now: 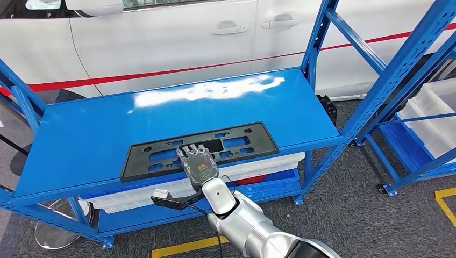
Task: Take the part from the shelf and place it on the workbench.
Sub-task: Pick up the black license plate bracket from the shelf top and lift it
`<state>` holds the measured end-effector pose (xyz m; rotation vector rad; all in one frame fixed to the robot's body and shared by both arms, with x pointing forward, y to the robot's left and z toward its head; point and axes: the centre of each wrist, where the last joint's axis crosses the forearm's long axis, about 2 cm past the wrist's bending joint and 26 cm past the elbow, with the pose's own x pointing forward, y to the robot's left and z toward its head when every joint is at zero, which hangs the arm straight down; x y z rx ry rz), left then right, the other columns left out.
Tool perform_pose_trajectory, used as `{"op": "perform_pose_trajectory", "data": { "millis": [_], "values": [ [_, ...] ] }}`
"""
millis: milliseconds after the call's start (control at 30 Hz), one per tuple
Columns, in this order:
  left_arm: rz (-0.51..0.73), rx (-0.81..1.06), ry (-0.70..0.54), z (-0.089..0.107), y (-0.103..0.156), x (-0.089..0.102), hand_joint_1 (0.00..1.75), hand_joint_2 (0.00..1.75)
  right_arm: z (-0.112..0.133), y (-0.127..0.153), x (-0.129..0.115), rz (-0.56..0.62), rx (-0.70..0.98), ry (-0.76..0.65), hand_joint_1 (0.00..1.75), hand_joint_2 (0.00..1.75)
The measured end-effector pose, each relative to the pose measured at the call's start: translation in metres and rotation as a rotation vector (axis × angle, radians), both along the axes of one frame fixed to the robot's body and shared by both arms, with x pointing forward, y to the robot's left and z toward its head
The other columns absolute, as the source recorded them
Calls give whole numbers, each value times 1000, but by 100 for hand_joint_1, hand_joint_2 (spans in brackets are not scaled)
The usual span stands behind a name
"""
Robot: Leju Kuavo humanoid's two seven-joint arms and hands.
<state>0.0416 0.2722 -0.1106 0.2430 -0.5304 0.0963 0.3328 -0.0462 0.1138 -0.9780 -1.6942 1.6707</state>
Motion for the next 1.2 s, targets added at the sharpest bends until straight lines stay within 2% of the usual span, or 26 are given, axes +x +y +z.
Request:
{"op": "perform_pose_trajectory", "data": {
  "millis": [467,567,600,700,1200],
  "values": [
    [59,46,17,1,-2,3,0,0,8,3,4,-13,52,32,0,175],
    [81,89,36,1,-8,2,0,0,9,4,5,-10,51,27,113,175],
    [87,102,40,2,-11,2,0,0,10,3,6,-8,51,26,156,175],
    [101,119,47,3,-22,4,0,0,11,3,7,-4,48,34,175,175],
    [135,110,85,5,-37,5,0,0,12,5,9,3,8,83,175,175]
  ]
}}
